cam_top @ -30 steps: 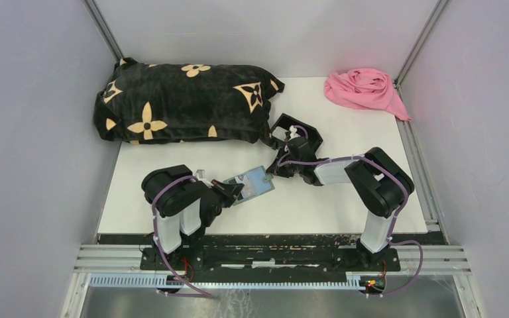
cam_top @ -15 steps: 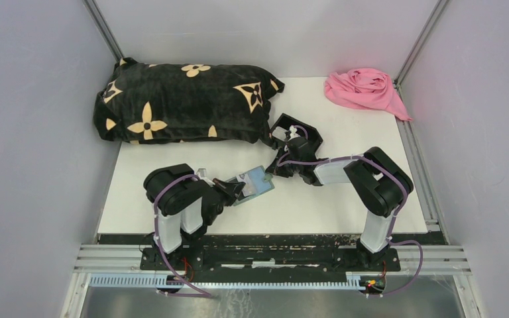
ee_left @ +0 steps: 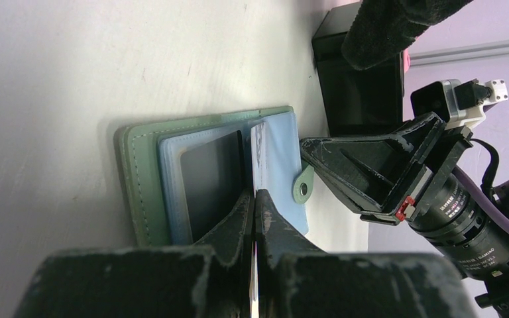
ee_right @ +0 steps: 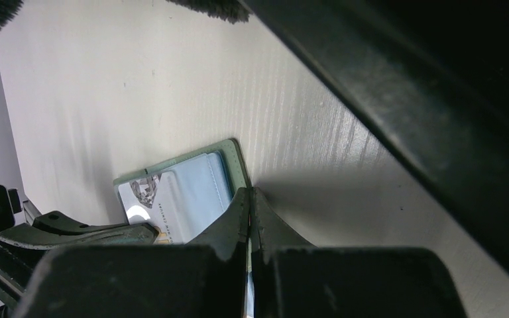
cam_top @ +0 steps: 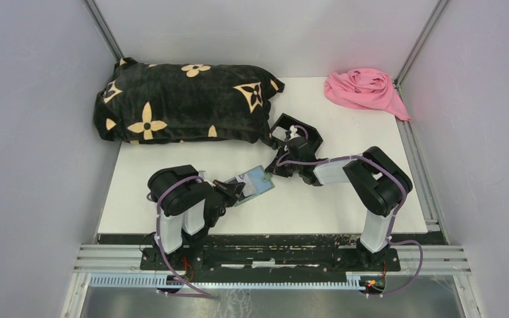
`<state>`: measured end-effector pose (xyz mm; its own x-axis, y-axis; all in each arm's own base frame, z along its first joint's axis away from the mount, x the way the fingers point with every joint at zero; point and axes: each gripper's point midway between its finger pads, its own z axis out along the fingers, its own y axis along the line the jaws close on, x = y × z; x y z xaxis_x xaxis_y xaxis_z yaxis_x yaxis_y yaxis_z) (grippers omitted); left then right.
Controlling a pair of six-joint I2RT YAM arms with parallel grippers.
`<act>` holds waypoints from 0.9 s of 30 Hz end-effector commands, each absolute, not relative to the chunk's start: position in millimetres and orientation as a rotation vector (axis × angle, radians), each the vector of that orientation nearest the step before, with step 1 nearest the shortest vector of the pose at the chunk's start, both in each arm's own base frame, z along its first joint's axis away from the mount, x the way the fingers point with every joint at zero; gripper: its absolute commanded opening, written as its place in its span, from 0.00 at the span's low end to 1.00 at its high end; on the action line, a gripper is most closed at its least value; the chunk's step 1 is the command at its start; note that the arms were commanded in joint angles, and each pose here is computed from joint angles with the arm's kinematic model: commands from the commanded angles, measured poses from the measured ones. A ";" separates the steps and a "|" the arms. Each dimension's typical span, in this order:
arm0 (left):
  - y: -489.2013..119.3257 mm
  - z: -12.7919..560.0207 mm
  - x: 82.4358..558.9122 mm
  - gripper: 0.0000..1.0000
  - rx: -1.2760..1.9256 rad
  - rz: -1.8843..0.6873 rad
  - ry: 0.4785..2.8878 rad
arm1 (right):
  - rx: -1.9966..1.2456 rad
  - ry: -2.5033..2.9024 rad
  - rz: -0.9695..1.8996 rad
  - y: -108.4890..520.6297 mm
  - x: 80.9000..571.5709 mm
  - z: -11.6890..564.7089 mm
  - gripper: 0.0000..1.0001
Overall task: Put the credit cards into the card holder
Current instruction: Insert the credit card into the card holder.
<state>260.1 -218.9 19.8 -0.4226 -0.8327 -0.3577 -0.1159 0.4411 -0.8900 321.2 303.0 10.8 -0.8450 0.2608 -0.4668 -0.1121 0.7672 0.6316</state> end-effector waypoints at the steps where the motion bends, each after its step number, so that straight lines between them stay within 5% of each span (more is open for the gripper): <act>1: -209.3 49.5 274.3 0.03 -0.871 -1.085 1.644 | 0.135 2.723 0.610 256.6 263.5 -69.0 0.01; 27: -224.2 48.3 278.3 0.03 -0.926 -1.090 1.589 | 0.132 2.740 0.579 255.6 253.1 -75.2 0.01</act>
<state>266.3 -226.9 19.3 -0.3400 -0.8838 -0.3214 -0.1465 0.3874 -0.9102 323.8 305.7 10.4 -0.8255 0.2895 -0.4845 -0.1008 0.7690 0.6313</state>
